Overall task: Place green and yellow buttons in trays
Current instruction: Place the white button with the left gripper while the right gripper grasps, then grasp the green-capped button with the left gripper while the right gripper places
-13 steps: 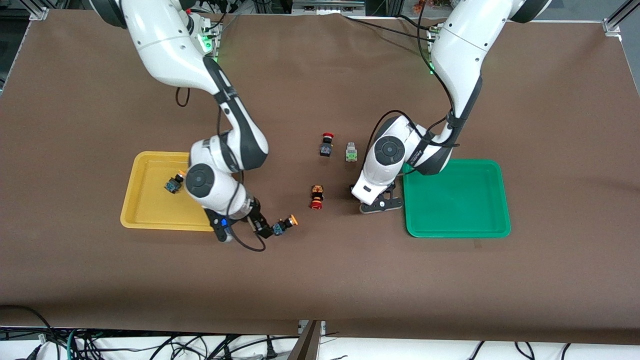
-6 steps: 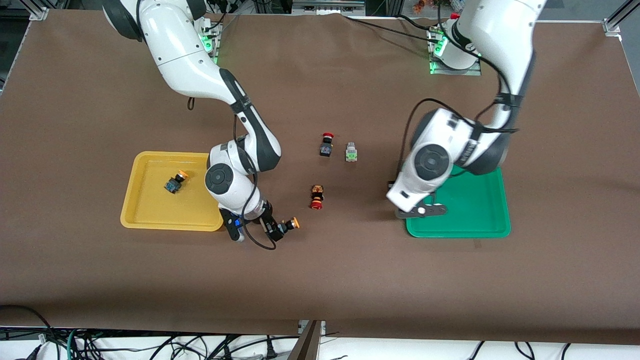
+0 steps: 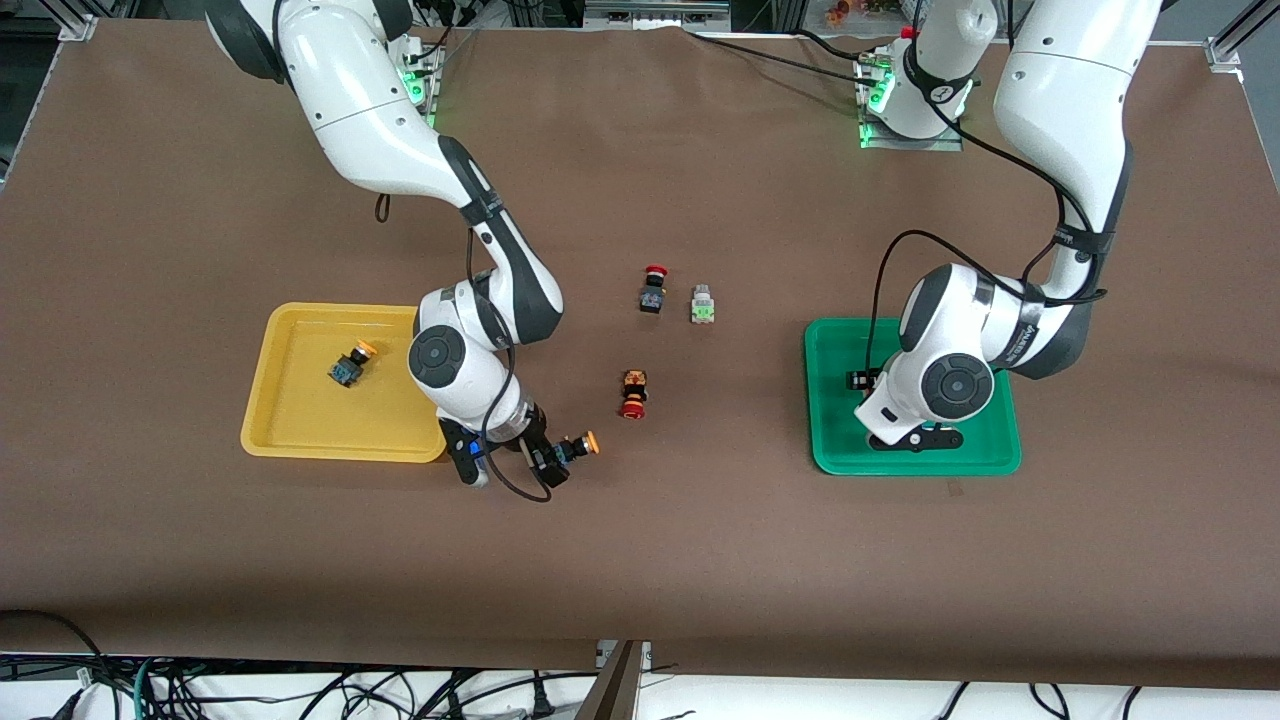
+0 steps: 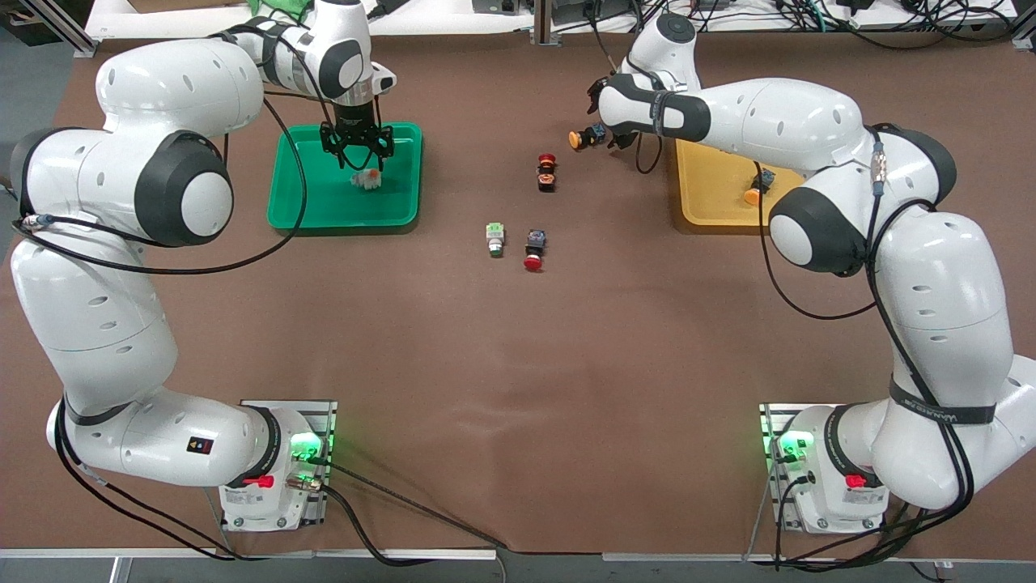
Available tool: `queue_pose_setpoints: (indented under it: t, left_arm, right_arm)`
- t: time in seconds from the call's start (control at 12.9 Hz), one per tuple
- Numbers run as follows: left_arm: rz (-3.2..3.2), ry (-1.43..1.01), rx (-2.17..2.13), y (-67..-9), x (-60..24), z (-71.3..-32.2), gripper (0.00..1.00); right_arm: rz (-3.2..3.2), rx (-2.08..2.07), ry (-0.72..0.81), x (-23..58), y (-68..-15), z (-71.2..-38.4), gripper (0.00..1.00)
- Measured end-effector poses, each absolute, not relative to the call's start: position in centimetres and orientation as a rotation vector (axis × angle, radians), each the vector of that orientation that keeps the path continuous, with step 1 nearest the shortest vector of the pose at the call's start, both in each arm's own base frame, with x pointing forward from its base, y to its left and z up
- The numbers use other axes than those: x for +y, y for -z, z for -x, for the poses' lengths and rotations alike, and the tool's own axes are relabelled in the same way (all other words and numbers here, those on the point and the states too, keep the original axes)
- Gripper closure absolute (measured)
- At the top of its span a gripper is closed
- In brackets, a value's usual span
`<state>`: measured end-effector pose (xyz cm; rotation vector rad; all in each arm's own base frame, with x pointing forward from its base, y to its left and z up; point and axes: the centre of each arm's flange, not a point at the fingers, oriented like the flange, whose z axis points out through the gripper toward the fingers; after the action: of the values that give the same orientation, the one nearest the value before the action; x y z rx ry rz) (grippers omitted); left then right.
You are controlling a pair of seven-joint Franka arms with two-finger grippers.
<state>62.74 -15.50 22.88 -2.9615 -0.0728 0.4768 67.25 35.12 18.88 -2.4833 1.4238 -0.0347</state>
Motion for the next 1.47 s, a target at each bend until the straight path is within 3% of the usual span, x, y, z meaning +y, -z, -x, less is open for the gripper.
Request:
queue_pose_setpoints:
  t: [0.08, 0.31, 0.62, 0.7, 1.01, 1.24, 1.47]
  left_arm:
    - [2.966, -0.465, -0.082, -23.5, -15.8, -62.8, 0.0]
    - [3.005, -0.45, -0.29, -26.7, -20.0, -62.0, 0.0]
    - [3.005, -0.477, -0.504, -28.5, -32.8, -56.0, 0.0]
    - [3.034, -0.473, -0.46, -27.6, -35.1, -54.1, 0.0]
    - [3.151, -0.414, -0.293, -21.0, -39.4, -48.1, 0.0]
    - [3.173, -0.407, -0.226, -18.5, -40.0, -46.6, 0.0]
    - [3.187, -0.345, -0.168, -18.3, -40.3, -46.6, 0.0]
  right_arm:
    - [2.484, 1.419, 0.042, 35.4, -18.2, -67.1, 0.0]
    - [2.493, 1.403, 0.048, 36.5, -16.7, -66.6, 0.0]
    - [2.585, 1.344, 0.076, 36.8, -17.1, -66.6, 0.48]
    - [2.651, 1.322, 0.062, 36.8, -17.9, -66.6, 0.54]
    - [2.863, 1.231, -0.115, 29.7, -24.2, -68.5, 0.57]
    - [2.983, 1.089, -0.323, 22.7, -28.1, -68.8, 0.58]
    - [3.088, 0.974, -0.485, 18.3, -25.1, -67.4, 0.58]
